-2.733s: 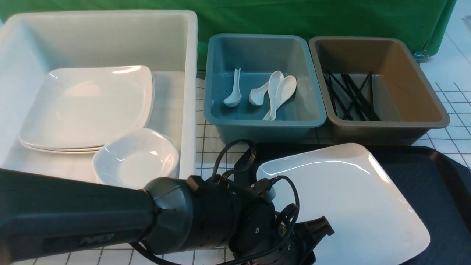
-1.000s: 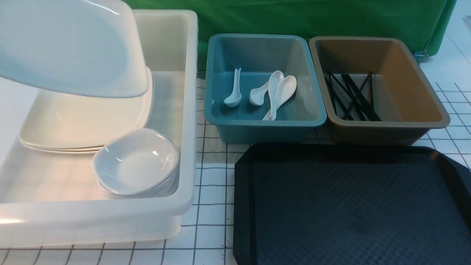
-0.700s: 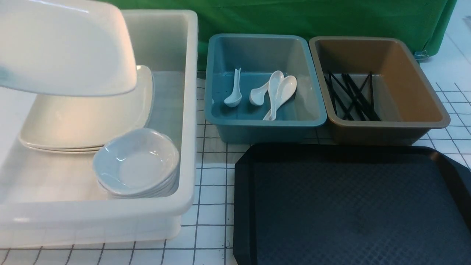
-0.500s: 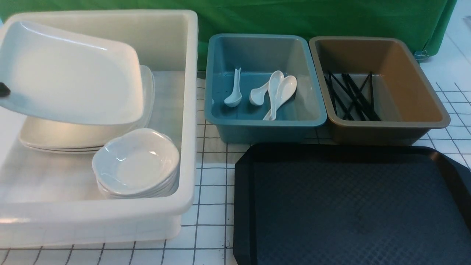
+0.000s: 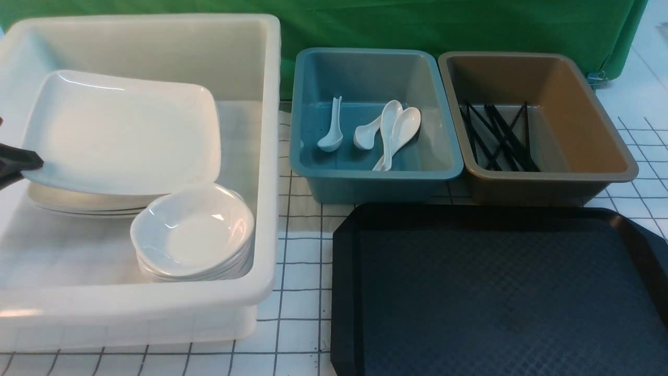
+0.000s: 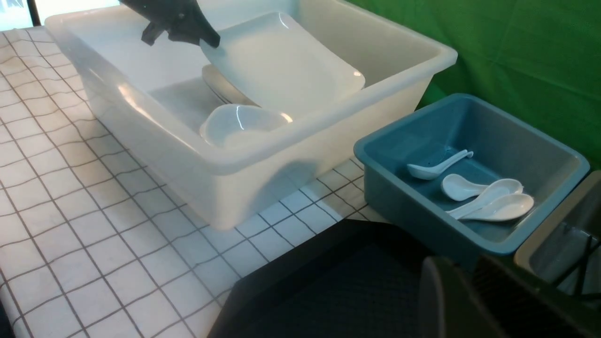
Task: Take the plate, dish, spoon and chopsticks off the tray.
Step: Use the left arm to put the plate into the large storage box on the left
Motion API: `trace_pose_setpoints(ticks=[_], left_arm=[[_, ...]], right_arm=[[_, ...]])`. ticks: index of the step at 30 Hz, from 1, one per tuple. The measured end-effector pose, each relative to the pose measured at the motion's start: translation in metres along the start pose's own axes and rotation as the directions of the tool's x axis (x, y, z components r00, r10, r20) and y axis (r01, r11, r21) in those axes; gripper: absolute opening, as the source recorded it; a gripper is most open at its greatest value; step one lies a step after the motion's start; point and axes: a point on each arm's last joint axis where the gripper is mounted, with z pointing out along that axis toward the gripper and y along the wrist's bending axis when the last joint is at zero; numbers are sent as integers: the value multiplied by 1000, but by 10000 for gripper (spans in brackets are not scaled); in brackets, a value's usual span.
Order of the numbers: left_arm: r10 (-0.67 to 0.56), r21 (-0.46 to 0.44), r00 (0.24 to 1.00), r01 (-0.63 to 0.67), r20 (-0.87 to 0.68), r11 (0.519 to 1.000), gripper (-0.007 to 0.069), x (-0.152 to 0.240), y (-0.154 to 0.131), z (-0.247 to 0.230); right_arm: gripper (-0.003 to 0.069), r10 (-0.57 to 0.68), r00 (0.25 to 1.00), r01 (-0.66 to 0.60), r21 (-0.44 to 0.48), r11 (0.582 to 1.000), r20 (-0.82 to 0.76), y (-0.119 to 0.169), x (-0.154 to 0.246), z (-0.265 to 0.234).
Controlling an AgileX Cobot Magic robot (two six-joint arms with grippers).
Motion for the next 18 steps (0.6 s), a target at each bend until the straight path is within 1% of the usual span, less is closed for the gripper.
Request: trace_pose_setpoints(ticks=[4,8,9,10,11,14,16,17,18], left_arm=[[33,-7,999,-33,5,999,31,0,0,1],[64,-28,998,-64,7,998,90,0,1,2],[84,-40,996,-84,3,996,137,0,2,2],[85,-40,996,-85,2,996,143,1,1,2],[99,-51,995,-99,-4,994,192,1,2,2],[126,-68,992,-127,-15,990,288,2,4,2],[135,-79,991,-135,-16,988,340,2,5,2],[136,-80,991,-136,-15,987,345,2,5,2],[143,-86,990,-144,-17,986,388,2,5,2]], right_arm=[[104,10,1000,-10,0,1000,0,0,0,0],[108,25,1000,-25,0,1000,0,0,0,0],[110,27,1000,-27,0,1000,0,0,0,0],[110,27,1000,-27,0,1000,0,0,0,0],[111,27,1000,-27,0,1000,0,0,0,0],[111,27,1000,-27,0,1000,0,0,0,0],[111,27,1000,-27,0,1000,0,0,0,0],[111,27,1000,-27,0,1000,0,0,0,0],[113,28,1000,-28,0,1000,0,0,0,0]])
